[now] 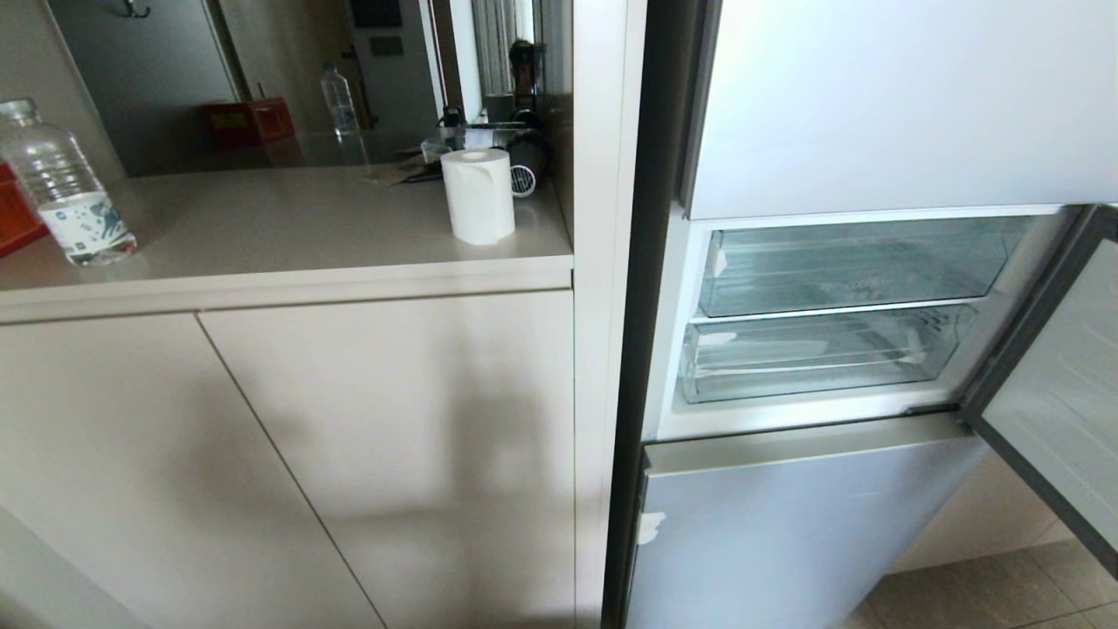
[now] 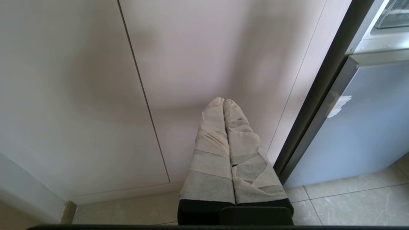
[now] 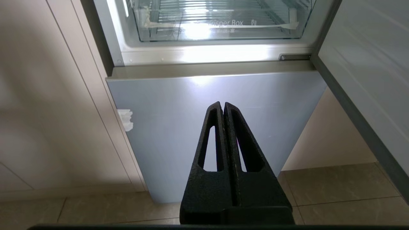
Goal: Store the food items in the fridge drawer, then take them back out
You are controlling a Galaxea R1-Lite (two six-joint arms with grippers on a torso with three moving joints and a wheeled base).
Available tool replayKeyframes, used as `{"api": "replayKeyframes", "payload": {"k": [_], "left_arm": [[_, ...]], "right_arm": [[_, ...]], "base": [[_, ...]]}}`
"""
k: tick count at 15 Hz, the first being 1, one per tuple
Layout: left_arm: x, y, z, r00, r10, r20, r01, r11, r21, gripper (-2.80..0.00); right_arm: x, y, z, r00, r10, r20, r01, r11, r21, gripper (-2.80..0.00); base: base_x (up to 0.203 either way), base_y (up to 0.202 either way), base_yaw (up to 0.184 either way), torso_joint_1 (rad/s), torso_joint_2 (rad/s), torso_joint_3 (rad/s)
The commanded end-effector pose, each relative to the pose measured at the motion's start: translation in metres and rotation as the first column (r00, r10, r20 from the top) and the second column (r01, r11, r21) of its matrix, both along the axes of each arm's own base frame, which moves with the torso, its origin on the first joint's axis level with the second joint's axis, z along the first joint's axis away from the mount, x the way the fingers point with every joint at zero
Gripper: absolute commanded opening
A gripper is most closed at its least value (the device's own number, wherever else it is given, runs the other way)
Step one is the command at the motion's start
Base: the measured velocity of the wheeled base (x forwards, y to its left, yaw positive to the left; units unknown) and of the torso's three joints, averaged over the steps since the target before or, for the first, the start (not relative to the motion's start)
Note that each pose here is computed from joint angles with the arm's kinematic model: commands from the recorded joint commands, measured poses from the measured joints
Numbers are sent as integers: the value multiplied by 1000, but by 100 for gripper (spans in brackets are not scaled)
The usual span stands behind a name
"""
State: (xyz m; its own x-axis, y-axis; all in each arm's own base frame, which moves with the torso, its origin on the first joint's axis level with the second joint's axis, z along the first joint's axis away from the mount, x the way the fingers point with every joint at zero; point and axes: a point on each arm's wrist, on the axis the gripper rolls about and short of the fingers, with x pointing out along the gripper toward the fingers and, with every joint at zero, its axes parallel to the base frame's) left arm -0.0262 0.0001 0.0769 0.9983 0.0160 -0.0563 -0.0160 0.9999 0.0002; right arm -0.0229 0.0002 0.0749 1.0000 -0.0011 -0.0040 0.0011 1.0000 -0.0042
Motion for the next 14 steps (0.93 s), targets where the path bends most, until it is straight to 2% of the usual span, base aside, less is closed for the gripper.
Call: {"api": "replayKeyframes", "payload": {"k": [1, 4, 8, 9, 11, 12, 14], "left_arm": [[0, 0, 0, 1000, 1, -2, -1, 1000, -1, -280], [0, 0, 0, 1000, 1, -2, -1, 1000, 0, -280], [0, 0, 0, 1000, 1, -2, -1, 1000, -1, -280], [0, 0, 0, 1000, 1, -2, -1, 1000, 0, -280], [0, 0, 0, 1000, 1, -2, -1, 1000, 0, -280], [0, 0, 0, 1000, 1, -2, -1, 1000, 0, -280], [0, 0, 0, 1000, 1, -2, -1, 1000, 0, -280]], "right_arm": [[0, 0, 0, 1000, 0, 1, 0, 1000, 0, -280], [0, 0, 0, 1000, 0, 1, 0, 1000, 0, -280], [0, 0, 0, 1000, 4, 1, -4, 1000, -27, -280], [-1, 0, 4, 1000, -1, 13, 1, 1000, -23, -280], [-5, 0, 29, 999, 5, 45, -5, 1000, -14, -280], [-2, 0, 42, 1000, 10, 20, -10, 1000, -1, -280], [21, 1, 73, 993, 36, -108, -32, 999, 40, -280]], "base": [[0, 0, 0, -162, 347, 175], [0, 0, 0, -157, 348, 176], [0, 0, 0, -21, 43, 23], [0, 0, 0, 0, 0, 0], [0, 0, 0, 0, 0, 0], [0, 0, 0, 0, 0, 0], [0, 0, 0, 0, 0, 0]]}}
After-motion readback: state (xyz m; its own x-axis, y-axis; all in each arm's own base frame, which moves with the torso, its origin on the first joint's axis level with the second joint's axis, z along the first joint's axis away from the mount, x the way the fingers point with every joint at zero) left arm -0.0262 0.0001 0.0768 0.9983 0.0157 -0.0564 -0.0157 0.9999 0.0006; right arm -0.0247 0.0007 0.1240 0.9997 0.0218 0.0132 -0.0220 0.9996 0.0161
